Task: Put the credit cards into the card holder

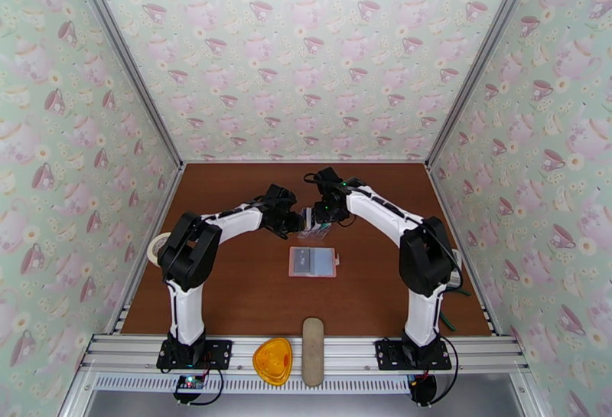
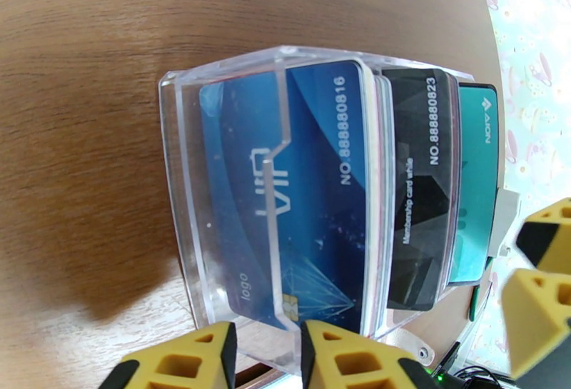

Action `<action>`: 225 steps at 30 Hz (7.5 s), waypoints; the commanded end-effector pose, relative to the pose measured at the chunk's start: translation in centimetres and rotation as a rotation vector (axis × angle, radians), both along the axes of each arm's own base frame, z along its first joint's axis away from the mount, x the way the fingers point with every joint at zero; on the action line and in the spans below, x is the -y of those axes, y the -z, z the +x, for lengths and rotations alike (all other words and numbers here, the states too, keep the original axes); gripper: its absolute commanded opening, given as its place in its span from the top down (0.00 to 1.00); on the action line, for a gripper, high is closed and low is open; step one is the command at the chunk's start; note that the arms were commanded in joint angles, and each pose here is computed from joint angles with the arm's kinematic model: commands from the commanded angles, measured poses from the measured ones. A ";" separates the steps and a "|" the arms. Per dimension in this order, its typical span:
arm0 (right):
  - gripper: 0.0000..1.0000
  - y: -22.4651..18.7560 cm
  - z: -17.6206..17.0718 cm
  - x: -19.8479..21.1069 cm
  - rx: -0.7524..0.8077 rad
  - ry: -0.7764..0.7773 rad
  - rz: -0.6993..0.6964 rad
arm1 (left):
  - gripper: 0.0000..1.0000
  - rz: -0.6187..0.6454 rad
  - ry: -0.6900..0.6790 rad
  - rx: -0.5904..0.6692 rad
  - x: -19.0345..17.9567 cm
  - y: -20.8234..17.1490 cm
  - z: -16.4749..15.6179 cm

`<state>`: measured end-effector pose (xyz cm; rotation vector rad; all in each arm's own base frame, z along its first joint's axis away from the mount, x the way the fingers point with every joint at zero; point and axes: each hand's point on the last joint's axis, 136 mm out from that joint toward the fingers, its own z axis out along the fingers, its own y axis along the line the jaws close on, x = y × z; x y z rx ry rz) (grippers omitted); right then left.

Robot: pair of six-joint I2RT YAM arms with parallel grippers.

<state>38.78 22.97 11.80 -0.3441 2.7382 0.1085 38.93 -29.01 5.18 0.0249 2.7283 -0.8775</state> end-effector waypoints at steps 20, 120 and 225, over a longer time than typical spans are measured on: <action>0.53 4.2 -0.7 0.7 -0.075 -0.005 -0.067 | 0.69 0.033 -0.023 -0.039 -1.4 1.3 -0.7; 0.89 1.8 1.9 -2.4 -0.089 0.071 0.119 | 0.69 0.021 -0.026 -0.037 -1.4 0.9 -0.5; 1.00 7.6 -13.1 -1.7 -0.143 0.100 0.874 | 0.69 0.180 0.071 -0.150 -4.7 6.3 -15.0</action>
